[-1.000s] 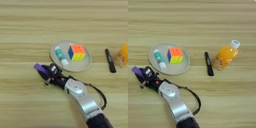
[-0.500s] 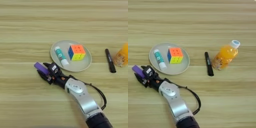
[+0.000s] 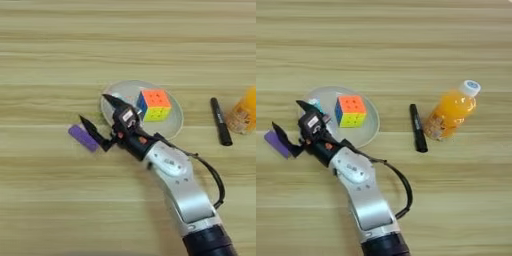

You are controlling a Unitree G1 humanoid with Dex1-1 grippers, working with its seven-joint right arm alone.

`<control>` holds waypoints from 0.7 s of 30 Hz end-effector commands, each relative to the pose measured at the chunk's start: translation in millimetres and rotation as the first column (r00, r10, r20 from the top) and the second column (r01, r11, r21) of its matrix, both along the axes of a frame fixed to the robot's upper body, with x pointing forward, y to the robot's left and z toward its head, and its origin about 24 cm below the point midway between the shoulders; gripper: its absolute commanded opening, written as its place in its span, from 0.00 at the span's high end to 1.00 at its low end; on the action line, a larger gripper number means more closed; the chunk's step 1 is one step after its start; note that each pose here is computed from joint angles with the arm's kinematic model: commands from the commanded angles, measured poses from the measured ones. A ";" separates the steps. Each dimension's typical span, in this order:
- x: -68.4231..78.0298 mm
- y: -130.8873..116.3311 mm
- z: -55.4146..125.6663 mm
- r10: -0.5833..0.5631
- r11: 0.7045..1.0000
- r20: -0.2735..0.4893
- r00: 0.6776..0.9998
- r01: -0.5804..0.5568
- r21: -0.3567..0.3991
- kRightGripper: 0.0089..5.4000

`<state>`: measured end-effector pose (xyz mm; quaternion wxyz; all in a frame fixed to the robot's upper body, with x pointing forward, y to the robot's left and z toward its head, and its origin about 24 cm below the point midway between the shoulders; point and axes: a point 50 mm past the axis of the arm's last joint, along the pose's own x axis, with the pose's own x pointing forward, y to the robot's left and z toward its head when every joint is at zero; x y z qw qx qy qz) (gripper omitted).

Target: Move the objects on the table

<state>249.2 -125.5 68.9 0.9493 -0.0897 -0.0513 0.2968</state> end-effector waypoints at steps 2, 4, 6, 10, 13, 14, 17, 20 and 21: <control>26.1 -35.6 33.3 -0.179 0.984 0.149 0.973 0.176 0.030 0.08; 31.3 -49.0 34.5 -0.244 0.970 0.153 0.958 0.241 0.037 0.04; 35.7 -60.5 33.8 -0.299 0.954 0.152 0.942 0.296 0.043 0.00; 41.6 -73.5 27.3 -0.357 0.934 0.128 0.925 0.355 0.039 0.00; 44.1 -76.8 24.6 -0.371 0.929 0.120 0.921 0.369 0.041 0.00; 44.6 -77.2 23.7 -0.372 0.928 0.117 0.921 0.370 0.042 0.00; 46.9 -78.8 18.4 -0.379 0.926 0.098 0.920 0.377 0.037 0.00; 49.3 -80.6 11.4 -0.386 0.923 0.070 0.920 0.385 0.026 0.00; 50.2 -80.8 9.7 -0.386 0.923 0.062 0.921 0.385 0.026 0.00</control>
